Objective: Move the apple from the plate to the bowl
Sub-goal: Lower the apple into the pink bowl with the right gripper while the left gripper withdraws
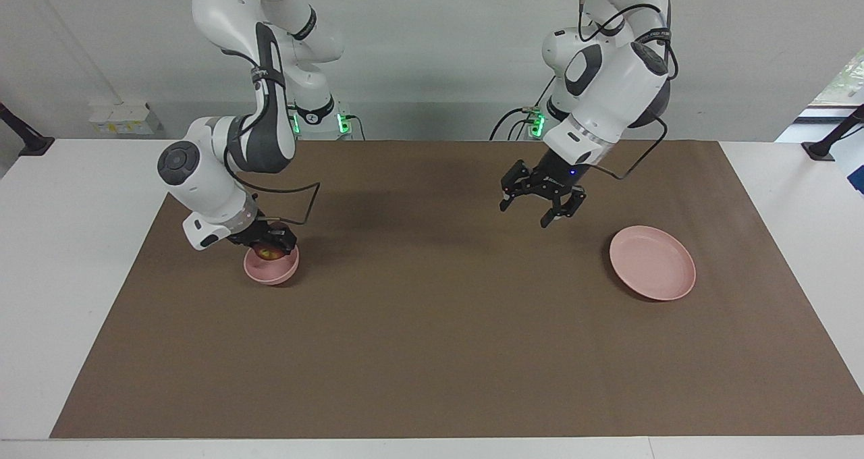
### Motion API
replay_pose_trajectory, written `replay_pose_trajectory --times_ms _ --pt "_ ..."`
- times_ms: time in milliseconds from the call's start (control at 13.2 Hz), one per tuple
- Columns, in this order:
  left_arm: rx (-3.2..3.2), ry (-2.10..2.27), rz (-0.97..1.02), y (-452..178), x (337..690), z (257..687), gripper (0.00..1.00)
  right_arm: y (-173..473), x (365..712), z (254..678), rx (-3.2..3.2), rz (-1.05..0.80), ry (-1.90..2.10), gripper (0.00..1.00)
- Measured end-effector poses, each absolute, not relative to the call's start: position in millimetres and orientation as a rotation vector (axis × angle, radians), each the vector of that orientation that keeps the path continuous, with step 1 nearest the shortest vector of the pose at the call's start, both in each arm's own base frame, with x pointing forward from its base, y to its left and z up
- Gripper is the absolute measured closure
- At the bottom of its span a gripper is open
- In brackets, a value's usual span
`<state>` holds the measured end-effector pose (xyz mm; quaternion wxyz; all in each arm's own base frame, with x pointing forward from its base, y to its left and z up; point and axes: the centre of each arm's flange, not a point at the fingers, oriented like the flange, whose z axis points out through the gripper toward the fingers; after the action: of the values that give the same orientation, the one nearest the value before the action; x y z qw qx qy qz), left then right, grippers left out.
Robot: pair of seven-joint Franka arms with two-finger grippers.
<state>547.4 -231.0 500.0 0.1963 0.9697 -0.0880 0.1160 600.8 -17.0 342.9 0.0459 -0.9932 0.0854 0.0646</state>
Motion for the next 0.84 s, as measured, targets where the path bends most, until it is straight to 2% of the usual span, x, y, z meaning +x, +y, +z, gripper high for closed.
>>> replay_pose_trajectory --times_ms 380,456,532,608,836 --pt "2.830 -0.323 0.280 -210.7 551.7 503.0 0.00 -26.4 601.1 329.7 -3.030 0.220 0.277 0.25" --pt "2.860 -0.330 0.279 -201.1 555.2 507.5 0.00 -26.3 601.7 330.7 -3.030 0.216 0.276 0.17" --pt "2.888 -0.322 0.264 -186.7 559.5 513.1 0.00 -26.5 602.8 332.5 -3.031 0.210 0.276 0.05" --pt "2.907 -0.306 0.230 -173.6 562.1 518.6 0.00 -26.5 604.2 334.7 -3.031 0.202 0.276 0.00" --pt "2.989 -0.286 0.159 -134.3 568.1 552.7 0.00 -26.0 607.8 342.2 -3.031 0.183 0.275 0.00"
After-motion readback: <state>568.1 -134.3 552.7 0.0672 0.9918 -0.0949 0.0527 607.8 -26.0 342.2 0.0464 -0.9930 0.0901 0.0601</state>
